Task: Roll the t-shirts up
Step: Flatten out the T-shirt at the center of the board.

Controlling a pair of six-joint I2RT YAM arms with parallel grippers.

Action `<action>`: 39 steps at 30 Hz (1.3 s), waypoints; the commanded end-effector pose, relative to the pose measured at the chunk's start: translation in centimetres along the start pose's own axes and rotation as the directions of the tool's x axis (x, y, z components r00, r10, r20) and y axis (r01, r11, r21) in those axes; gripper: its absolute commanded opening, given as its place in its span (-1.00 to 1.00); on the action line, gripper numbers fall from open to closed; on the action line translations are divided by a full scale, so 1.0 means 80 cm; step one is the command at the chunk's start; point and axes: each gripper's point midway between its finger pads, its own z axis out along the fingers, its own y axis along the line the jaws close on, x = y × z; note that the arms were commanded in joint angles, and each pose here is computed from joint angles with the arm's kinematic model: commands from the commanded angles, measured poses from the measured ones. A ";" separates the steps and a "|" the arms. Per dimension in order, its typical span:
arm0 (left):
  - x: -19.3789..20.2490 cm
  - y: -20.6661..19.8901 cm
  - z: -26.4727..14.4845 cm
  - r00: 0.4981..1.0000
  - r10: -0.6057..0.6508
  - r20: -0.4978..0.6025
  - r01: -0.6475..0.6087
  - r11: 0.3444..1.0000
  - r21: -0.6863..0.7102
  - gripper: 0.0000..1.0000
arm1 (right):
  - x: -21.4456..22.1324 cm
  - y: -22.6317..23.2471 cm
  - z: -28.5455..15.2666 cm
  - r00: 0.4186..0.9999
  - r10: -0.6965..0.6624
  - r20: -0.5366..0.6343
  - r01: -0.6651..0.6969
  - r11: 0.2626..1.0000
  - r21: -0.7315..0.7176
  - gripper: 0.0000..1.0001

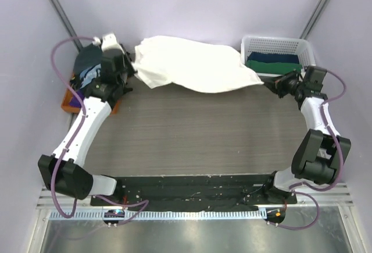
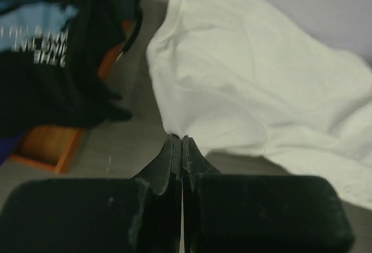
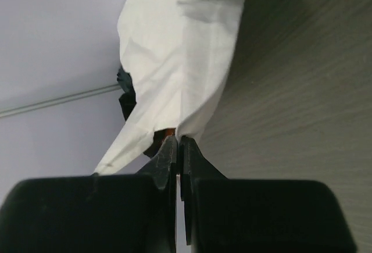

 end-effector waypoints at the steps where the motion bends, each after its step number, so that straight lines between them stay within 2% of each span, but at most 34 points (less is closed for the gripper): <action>1: 0.009 0.055 -0.088 0.991 -0.118 0.065 0.123 0.989 -0.079 -1.00 | 0.048 -0.002 -0.046 0.985 -0.165 0.041 0.166 0.985 -0.037 -0.98; 3: 0.047 0.076 -0.108 0.991 -0.129 0.015 0.130 0.986 -0.108 -1.00 | 0.061 -0.030 -0.052 0.985 -0.166 0.055 0.166 0.986 0.012 -0.98; 4: 0.051 0.081 -0.128 0.984 -0.176 0.032 0.178 0.980 -0.090 -1.00 | 0.074 -0.049 -0.059 0.985 -0.164 0.058 0.161 0.986 0.041 -0.98; 5: 0.093 0.094 -0.131 0.984 -0.174 -0.025 0.171 0.979 -0.110 -1.00 | 0.080 -0.061 -0.063 0.985 -0.163 0.062 0.159 0.985 0.063 -0.98; 6: 0.112 0.097 -0.139 0.981 -0.183 -0.063 0.177 0.979 -0.100 -1.00 | 0.085 -0.076 -0.068 0.984 -0.162 0.074 0.155 0.983 0.098 -0.98; 7: 0.114 0.101 -0.155 0.978 -0.204 -0.049 0.199 0.977 -0.082 -1.00 | 0.100 -0.104 -0.070 0.989 -0.139 0.058 0.130 0.982 0.138 -0.98; 9: 0.155 0.117 -0.170 0.965 -0.236 -0.113 0.223 0.968 -0.117 -1.00 | 0.116 -0.119 -0.085 0.985 -0.154 0.073 0.141 0.977 0.159 -0.98; 14: 0.185 0.132 -0.216 0.945 -0.301 -0.129 0.290 0.952 -0.093 -1.00 | 0.157 -0.164 -0.114 0.978 -0.200 0.063 0.182 0.959 0.215 -0.98; 20: 0.221 0.130 -0.206 0.927 -0.316 -0.201 0.303 0.948 -0.095 -1.00 | 0.177 -0.205 -0.121 0.982 -0.176 0.060 0.153 0.948 0.280 -0.98; 25: 0.237 0.142 -0.183 0.925 -0.287 -0.250 0.240 0.949 -0.203 -1.00 | 0.187 -0.227 -0.120 0.989 -0.144 0.036 0.126 0.942 0.312 -0.98; 27: 0.229 0.146 -0.179 0.930 -0.289 -0.226 0.238 0.944 -0.228 -1.00 | 0.188 -0.226 -0.117 0.989 -0.147 0.033 0.131 0.946 0.296 -0.98; 30: 0.214 0.130 -0.165 0.932 -0.317 -0.173 0.290 0.942 -0.167 -1.00 | 0.167 -0.215 -0.101 0.982 -0.183 0.053 0.162 0.947 0.277 -0.98; 31: 0.214 0.125 -0.163 0.929 -0.323 -0.180 0.298 0.943 -0.150 -1.00 | 0.155 -0.195 -0.095 0.974 -0.216 0.063 0.194 0.949 0.249 -0.98; 32: 0.217 0.122 -0.158 0.925 -0.327 -0.191 0.301 0.941 -0.152 -1.00 | 0.160 -0.195 -0.080 0.976 -0.219 0.006 0.210 0.943 0.260 -0.98; 33: 0.216 0.119 -0.155 0.923 -0.330 -0.197 0.304 0.940 -0.152 -1.00 | 0.156 -0.185 -0.071 0.969 -0.248 -0.007 0.241 0.933 0.266 -0.98; 34: 0.214 0.113 -0.151 0.921 -0.333 -0.199 0.310 0.940 -0.139 -1.00 | 0.129 -0.155 -0.060 0.945 -0.327 0.033 0.305 0.909 0.284 -0.98; 35: 0.219 0.112 -0.145 0.919 -0.332 -0.214 0.305 0.941 -0.146 -1.00 | 0.144 -0.151 -0.040 0.929 -0.367 -0.034 0.360 0.882 0.303 -0.98; 36: 0.216 0.109 -0.141 0.918 -0.335 -0.211 0.310 0.940 -0.143 -1.00 | 0.139 -0.139 -0.029 0.916 -0.399 -0.035 0.389 0.866 0.314 -0.98; 37: 0.209 0.104 -0.136 0.920 -0.341 -0.196 0.321 0.939 -0.127 -1.00 | 0.122 -0.105 -0.017 0.892 -0.452 0.015 0.426 0.851 0.306 -0.98; 39: 0.210 0.102 -0.128 0.920 -0.340 -0.197 0.319 0.939 -0.130 -1.00 | 0.125 -0.096 0.015 0.874 -0.486 -0.028 0.468 0.824 0.320 -0.98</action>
